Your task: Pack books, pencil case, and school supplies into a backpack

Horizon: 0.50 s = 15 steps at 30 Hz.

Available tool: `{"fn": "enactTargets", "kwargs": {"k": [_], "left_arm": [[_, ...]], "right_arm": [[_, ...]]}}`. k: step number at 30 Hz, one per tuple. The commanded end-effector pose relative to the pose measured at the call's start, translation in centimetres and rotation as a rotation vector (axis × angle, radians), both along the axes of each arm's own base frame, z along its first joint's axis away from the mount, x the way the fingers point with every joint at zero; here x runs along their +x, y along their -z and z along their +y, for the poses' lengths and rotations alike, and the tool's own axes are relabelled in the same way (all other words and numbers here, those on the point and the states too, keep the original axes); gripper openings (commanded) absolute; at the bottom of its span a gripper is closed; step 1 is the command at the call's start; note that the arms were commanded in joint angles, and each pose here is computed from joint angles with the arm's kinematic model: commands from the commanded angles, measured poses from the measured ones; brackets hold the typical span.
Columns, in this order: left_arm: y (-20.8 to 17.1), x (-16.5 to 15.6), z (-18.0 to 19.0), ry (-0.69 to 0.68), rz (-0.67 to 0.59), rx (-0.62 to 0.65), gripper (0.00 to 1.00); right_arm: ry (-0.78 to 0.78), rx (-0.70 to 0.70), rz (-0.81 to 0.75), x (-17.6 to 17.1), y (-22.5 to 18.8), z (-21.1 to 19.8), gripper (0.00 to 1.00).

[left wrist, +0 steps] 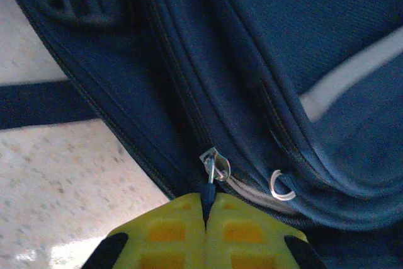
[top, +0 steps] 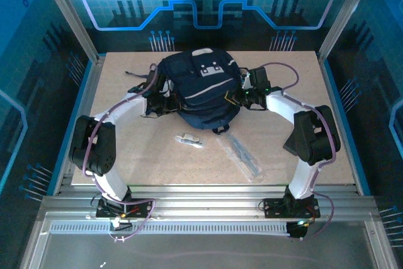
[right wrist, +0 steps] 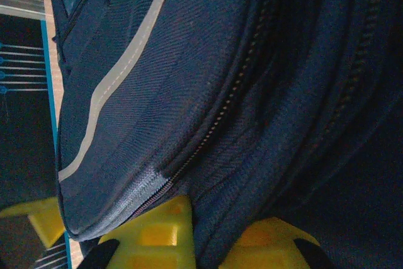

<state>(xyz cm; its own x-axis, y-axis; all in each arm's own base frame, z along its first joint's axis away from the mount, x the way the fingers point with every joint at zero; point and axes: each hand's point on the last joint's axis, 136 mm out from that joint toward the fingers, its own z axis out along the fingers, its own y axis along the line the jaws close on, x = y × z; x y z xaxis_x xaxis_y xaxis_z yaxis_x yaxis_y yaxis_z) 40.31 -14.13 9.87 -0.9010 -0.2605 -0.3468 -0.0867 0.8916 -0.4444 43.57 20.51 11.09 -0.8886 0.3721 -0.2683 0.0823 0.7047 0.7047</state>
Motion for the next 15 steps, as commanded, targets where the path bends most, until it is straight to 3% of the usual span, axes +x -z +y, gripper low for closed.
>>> {"fn": "enactTargets", "kwargs": {"k": [1,8,15], "left_arm": [[0.5,3.7,9.2,-0.205,-0.082,0.271,0.00],[-1.4,8.4,11.0,-0.109,-0.266,0.382,0.00],[0.2,9.6,14.7,-0.129,-0.234,0.438,0.00]], "right_arm": [[-0.038,-0.066,-0.111,0.8,-3.1,-1.5,0.00],[-0.109,-0.076,-0.114,1.1,-2.9,-0.7,0.00],[-0.166,-0.061,-0.121,0.8,-3.1,0.8,0.00]]}}
